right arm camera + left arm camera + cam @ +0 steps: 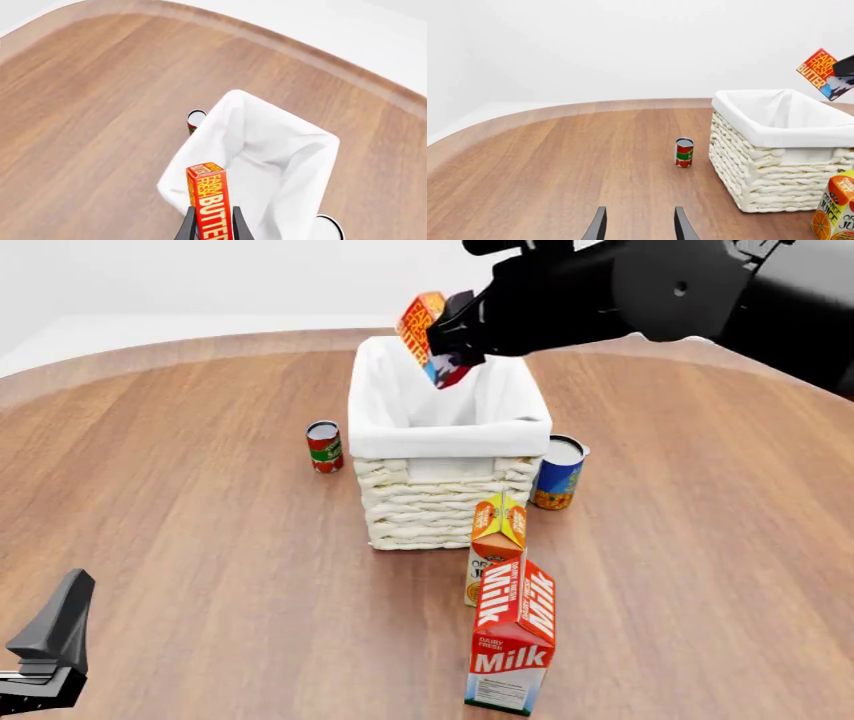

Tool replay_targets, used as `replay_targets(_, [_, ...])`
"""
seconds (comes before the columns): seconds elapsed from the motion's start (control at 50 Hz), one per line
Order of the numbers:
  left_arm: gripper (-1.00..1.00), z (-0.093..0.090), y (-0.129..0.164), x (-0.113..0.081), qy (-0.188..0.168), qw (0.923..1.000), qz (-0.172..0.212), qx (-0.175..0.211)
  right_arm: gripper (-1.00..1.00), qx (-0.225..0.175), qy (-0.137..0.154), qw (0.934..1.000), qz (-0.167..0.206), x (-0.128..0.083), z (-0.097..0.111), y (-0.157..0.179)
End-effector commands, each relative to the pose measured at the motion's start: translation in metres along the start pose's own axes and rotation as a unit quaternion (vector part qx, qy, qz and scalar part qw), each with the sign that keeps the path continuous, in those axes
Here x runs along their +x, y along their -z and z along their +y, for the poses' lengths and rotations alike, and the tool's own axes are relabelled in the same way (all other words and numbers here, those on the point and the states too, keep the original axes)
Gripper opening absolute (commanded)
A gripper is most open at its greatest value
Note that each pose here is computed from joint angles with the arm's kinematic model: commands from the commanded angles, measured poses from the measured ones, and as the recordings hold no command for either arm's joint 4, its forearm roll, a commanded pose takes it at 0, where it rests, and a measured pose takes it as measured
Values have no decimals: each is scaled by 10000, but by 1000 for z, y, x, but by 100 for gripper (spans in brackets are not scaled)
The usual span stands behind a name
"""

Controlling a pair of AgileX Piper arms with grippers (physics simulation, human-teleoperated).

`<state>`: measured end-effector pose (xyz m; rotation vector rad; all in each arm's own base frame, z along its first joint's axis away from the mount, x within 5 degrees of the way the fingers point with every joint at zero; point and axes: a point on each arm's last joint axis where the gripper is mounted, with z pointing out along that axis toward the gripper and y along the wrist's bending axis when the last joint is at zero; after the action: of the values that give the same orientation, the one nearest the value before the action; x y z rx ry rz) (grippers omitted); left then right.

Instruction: Pick up the butter and put it in the basket.

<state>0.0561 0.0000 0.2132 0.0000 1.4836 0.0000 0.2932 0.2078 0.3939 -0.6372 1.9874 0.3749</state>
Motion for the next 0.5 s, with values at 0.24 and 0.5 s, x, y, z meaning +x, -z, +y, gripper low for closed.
replay_targets(0.24, [100, 0, 0, 0, 0, 10000, 0, 0, -100, 37, -124, 9999, -77, 4, -3, -12])
replay_targets(0.5, [100, 0, 0, 0, 0, 10000, 0, 0, -100, 73, -132, 9999, -38, 12, -6, -23])
